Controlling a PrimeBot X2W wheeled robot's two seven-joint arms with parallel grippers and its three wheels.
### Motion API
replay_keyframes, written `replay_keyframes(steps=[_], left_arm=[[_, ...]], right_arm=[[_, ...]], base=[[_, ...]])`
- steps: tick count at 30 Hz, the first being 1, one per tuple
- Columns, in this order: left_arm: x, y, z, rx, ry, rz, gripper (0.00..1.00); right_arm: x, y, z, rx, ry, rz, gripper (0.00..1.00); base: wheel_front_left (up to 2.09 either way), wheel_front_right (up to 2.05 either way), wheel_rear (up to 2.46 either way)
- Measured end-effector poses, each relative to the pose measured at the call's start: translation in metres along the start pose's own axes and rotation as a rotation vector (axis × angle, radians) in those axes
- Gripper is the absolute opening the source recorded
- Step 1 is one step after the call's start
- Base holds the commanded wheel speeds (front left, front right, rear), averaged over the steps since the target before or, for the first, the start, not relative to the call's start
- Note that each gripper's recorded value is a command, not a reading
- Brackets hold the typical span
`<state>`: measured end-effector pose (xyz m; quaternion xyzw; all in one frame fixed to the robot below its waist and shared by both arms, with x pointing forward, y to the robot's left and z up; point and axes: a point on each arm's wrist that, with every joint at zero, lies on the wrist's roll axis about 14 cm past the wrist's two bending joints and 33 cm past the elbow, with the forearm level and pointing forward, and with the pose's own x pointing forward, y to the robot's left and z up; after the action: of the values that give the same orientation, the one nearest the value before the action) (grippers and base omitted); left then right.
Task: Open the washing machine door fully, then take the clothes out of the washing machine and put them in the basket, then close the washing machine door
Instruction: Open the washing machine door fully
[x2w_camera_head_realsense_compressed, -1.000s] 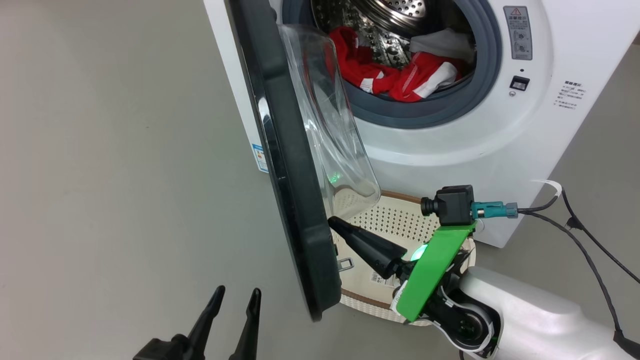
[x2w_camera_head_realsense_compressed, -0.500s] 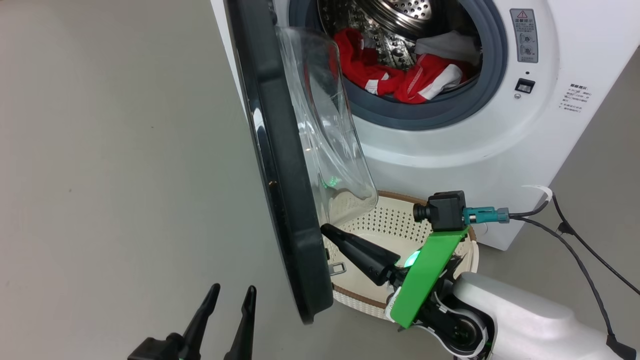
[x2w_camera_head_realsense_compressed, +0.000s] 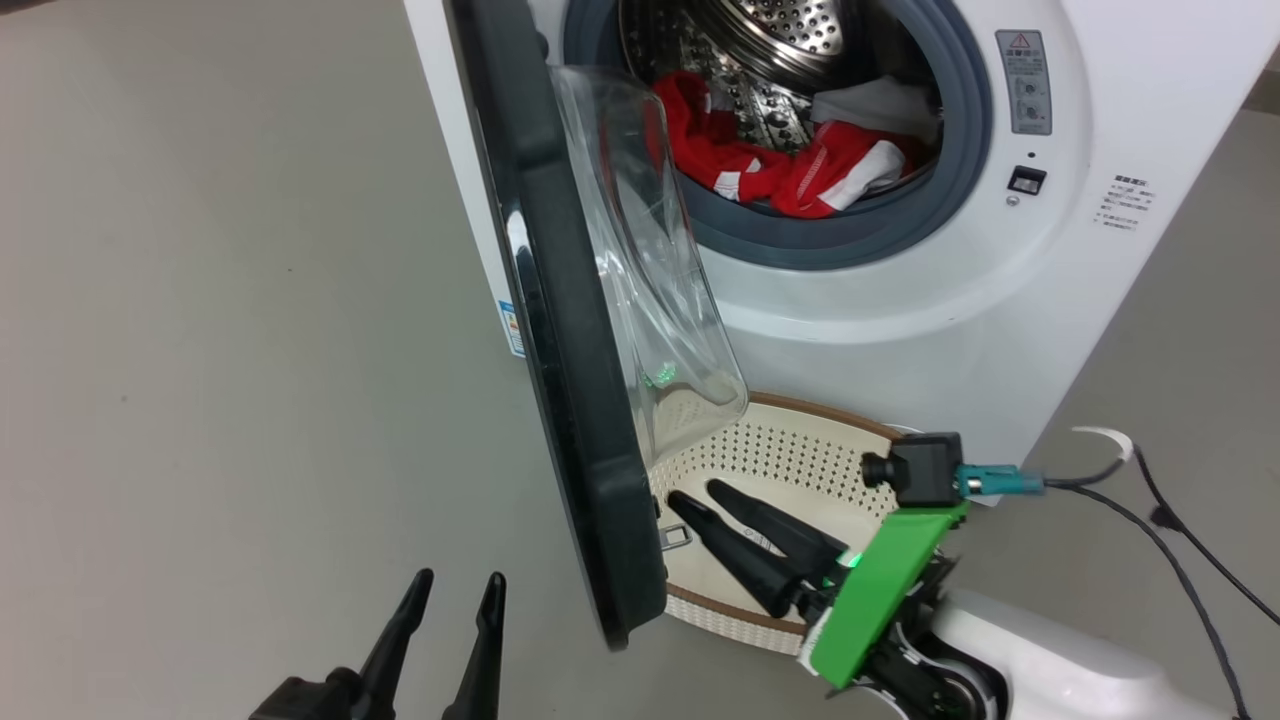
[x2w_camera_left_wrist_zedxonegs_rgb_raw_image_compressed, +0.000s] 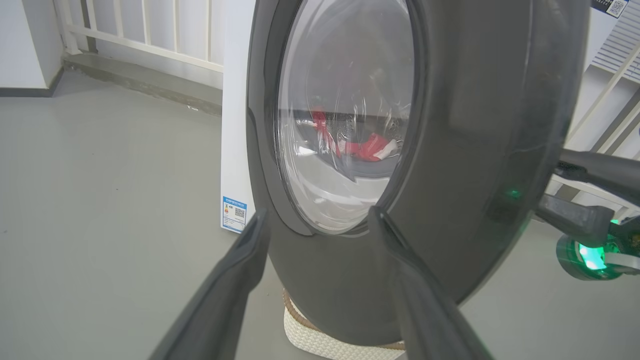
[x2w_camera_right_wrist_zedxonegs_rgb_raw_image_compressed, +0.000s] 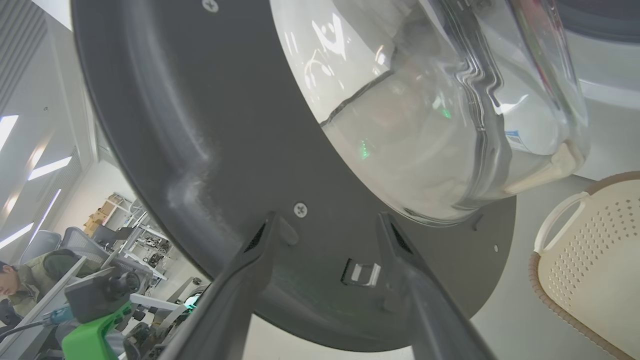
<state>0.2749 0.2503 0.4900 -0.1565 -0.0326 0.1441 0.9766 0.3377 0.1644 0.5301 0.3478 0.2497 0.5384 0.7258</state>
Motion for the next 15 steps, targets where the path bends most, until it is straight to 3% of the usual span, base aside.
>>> replay_keyframes(steps=[15], left_arm=[[0.008,-0.004,-0.006,0.003,0.020,-0.016,1.00]], right_arm=[[-0.052,-0.069,-0.016,0.085,-0.047,-0.224,1.00]], base=[[0.00,0.00,0.00]])
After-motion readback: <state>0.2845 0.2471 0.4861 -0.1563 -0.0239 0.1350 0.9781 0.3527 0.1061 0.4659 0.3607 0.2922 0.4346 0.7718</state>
